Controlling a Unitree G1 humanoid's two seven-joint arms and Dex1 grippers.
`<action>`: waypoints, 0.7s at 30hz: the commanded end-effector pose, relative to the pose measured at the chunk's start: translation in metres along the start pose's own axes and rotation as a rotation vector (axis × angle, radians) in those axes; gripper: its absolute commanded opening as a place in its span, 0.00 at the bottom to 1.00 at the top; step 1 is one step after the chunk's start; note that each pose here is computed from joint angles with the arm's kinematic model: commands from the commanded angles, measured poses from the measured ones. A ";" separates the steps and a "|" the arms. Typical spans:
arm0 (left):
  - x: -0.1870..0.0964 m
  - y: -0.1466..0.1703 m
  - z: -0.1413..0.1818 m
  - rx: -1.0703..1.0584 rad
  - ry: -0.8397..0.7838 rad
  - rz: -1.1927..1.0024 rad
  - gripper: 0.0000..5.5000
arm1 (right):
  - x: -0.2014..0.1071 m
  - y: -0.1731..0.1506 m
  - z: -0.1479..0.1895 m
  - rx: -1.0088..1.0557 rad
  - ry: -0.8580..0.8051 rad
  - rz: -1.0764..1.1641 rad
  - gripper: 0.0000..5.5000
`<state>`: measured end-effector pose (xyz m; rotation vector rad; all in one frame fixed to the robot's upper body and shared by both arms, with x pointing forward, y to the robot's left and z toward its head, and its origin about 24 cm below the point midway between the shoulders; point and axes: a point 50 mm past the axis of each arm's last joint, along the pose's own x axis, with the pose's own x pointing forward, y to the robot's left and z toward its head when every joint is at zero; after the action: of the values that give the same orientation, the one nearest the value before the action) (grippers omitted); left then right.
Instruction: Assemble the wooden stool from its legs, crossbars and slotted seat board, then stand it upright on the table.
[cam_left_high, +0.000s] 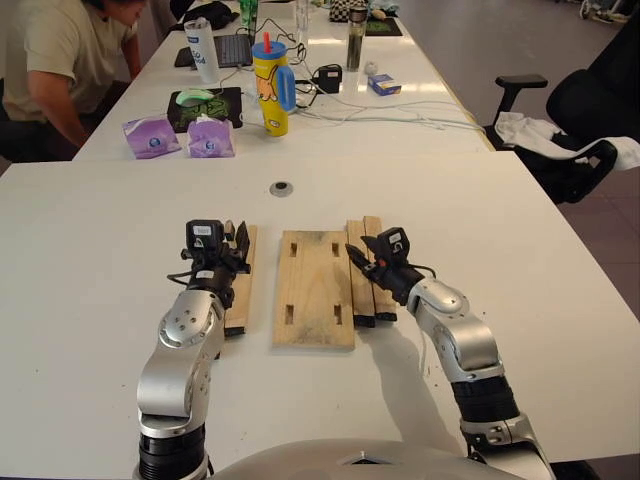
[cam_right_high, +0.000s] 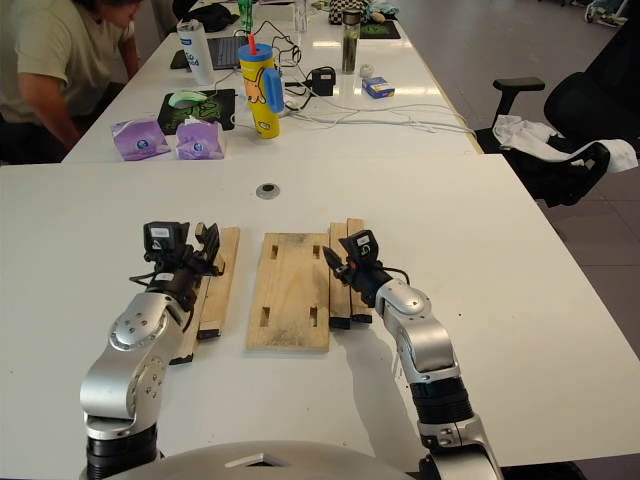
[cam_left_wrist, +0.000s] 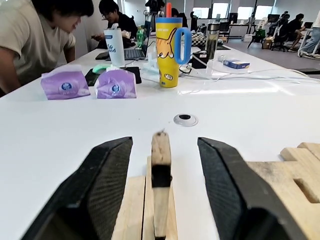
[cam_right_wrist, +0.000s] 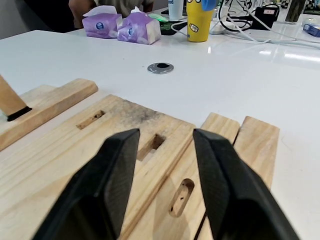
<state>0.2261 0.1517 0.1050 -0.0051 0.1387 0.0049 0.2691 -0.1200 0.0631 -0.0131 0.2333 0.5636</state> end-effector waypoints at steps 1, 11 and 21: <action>0.001 -0.004 -0.011 0.006 0.034 0.004 0.40 | 0.004 0.000 0.008 -0.025 -0.006 0.034 0.36; 0.013 -0.009 -0.022 0.080 0.029 -0.012 0.14 | 0.003 0.006 0.006 -0.044 0.005 0.072 0.36; 0.046 -0.001 0.023 0.063 -0.172 -0.068 0.07 | 0.006 -0.002 0.013 0.013 -0.050 0.037 0.40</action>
<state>0.2587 0.1504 0.0911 0.0879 0.0965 -0.0318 0.2721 -0.1157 0.0660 -0.0013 0.2216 0.5965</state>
